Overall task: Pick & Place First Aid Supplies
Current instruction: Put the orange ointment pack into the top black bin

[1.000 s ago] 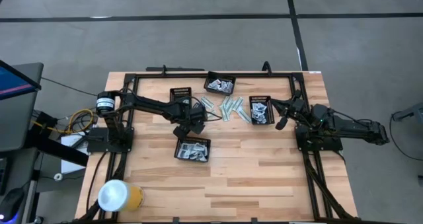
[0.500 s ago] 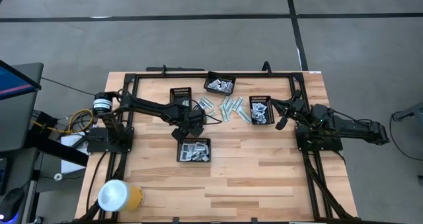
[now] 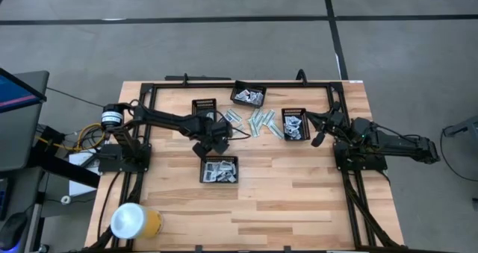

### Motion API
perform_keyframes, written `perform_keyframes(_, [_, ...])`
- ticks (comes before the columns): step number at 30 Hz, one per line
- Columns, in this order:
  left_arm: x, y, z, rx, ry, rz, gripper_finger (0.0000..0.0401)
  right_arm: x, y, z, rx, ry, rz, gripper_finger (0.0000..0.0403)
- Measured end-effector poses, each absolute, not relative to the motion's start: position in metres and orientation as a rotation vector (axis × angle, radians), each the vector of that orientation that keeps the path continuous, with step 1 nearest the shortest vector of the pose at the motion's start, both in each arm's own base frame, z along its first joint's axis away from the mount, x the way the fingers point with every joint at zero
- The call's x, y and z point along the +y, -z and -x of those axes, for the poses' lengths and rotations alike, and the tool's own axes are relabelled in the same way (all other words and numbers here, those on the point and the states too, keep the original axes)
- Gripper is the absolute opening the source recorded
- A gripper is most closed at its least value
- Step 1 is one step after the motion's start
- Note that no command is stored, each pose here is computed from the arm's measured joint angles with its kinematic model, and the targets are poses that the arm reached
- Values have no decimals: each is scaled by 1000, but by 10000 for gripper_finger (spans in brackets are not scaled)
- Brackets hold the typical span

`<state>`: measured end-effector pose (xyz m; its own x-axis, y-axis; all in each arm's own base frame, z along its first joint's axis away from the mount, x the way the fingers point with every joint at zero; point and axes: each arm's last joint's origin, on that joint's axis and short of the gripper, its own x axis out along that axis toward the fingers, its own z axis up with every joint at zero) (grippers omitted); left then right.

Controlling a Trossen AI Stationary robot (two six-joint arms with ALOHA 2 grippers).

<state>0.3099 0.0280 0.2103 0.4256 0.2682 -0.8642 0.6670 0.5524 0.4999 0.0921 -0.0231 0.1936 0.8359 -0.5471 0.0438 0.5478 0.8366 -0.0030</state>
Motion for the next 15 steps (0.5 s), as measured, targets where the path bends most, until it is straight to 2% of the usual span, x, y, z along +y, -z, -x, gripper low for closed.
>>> perform_keyframes(15, [42, -210, -310, 1106, 388, -1017, 237, -23, -194, -92, -41, 580, 16, 8])
